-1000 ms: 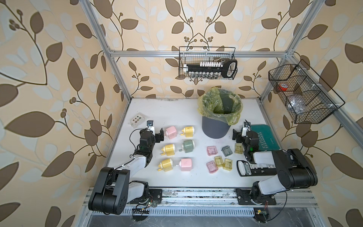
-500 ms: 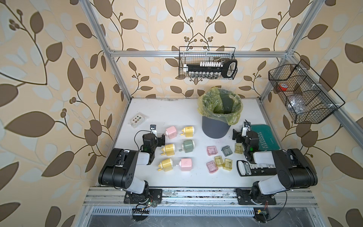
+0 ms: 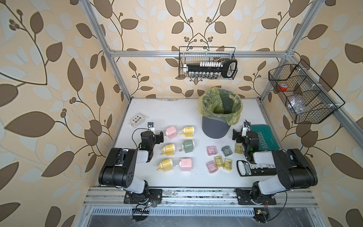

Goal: Take out the pencil sharpener tray and clean the shavings
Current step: Reset both arms

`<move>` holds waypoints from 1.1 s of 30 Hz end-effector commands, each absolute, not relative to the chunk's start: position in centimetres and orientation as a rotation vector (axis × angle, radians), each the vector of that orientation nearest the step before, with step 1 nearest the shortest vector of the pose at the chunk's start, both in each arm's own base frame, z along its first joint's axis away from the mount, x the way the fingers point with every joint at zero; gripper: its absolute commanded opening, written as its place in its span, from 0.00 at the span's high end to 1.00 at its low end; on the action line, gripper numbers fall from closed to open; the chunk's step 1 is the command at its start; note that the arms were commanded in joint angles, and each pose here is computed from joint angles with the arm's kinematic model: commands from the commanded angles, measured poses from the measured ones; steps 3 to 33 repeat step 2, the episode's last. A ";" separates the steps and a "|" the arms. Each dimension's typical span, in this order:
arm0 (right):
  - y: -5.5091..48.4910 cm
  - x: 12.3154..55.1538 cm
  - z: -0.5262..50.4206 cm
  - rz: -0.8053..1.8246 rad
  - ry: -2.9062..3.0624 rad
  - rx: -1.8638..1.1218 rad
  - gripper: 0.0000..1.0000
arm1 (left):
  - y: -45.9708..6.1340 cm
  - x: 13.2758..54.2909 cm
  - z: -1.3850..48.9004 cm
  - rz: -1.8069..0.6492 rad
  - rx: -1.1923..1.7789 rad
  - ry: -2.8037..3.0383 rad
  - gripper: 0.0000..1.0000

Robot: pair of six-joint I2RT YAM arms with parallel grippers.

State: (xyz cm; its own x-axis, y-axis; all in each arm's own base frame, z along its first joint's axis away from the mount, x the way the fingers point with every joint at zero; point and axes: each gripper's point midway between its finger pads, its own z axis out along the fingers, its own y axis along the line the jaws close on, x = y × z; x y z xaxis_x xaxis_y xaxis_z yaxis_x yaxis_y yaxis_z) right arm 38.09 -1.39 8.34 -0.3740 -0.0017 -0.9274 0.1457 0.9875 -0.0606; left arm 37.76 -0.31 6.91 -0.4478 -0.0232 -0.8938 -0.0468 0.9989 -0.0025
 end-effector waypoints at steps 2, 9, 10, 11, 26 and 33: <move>-1.3 39.3 8.8 -0.116 1.955 0.093 0.01 | -0.5 38.4 7.5 -0.002 -0.065 2.025 0.01; -1.3 39.3 8.8 -0.116 1.955 0.093 0.01 | -0.5 38.4 7.5 -0.002 -0.065 2.025 0.01; -1.3 39.3 8.8 -0.116 1.955 0.093 0.01 | -0.5 38.4 7.5 -0.002 -0.065 2.025 0.01; -1.3 39.3 8.8 -0.116 1.955 0.093 0.01 | -0.5 38.4 7.5 -0.002 -0.065 2.025 0.01; -1.3 39.3 8.8 -0.116 1.955 0.093 0.01 | -0.5 38.4 7.5 -0.002 -0.065 2.025 0.01; -1.3 39.3 8.8 -0.116 1.955 0.093 0.01 | -0.5 38.4 7.5 -0.002 -0.065 2.025 0.01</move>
